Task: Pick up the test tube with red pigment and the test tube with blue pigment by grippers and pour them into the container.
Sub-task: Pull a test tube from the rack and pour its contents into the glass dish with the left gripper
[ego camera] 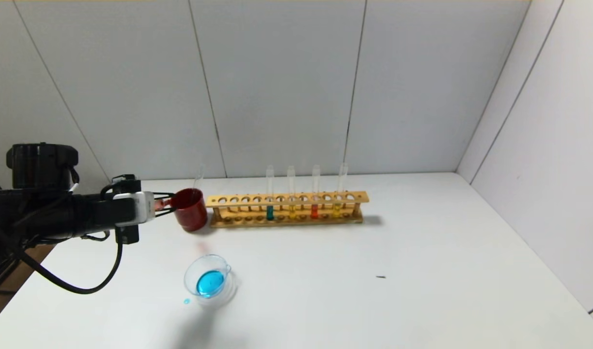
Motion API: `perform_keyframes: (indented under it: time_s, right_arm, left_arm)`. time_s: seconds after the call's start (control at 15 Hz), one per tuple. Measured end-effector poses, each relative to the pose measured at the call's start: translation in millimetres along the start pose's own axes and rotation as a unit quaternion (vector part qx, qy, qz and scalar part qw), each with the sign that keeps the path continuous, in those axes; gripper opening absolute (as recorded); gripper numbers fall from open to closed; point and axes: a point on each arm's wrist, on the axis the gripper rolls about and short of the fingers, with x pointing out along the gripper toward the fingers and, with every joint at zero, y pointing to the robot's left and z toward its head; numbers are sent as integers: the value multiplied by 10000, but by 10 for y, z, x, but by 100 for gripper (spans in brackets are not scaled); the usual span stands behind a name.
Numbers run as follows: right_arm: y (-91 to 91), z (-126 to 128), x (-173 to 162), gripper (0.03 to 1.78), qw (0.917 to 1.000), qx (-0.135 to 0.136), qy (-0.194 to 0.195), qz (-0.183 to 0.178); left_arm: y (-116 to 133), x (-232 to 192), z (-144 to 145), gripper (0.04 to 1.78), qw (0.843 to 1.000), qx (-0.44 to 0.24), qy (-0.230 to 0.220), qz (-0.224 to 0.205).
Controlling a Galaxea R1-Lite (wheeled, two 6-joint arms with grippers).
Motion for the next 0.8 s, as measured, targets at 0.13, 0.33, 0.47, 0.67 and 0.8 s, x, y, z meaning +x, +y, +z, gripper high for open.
perform_keyframes:
  time_s: [0.13, 0.33, 0.47, 0.67, 0.8]
  right_arm:
    - [0, 0, 0, 175, 10000, 0, 0, 2]
    - [0, 0, 0, 175, 10000, -2, 0, 2]
    - [0, 0, 0, 175, 10000, 0, 0, 2]
    - [0, 0, 0, 175, 10000, -2, 0, -2]
    - [0, 0, 0, 175, 10000, -2, 0, 0]
  left_arm:
    - [-25, 11, -17, 33, 9998, 172, 14, -39]
    - [-46, 20, -27, 33, 9989, 471, 14, -79]
    - [-36, 25, -31, 33, 9974, 710, 39, -69]
    - [-44, 32, -22, 33, 9954, 949, 79, -94]
    - [-56, 58, 15, 33, 9948, 1005, 99, -132]
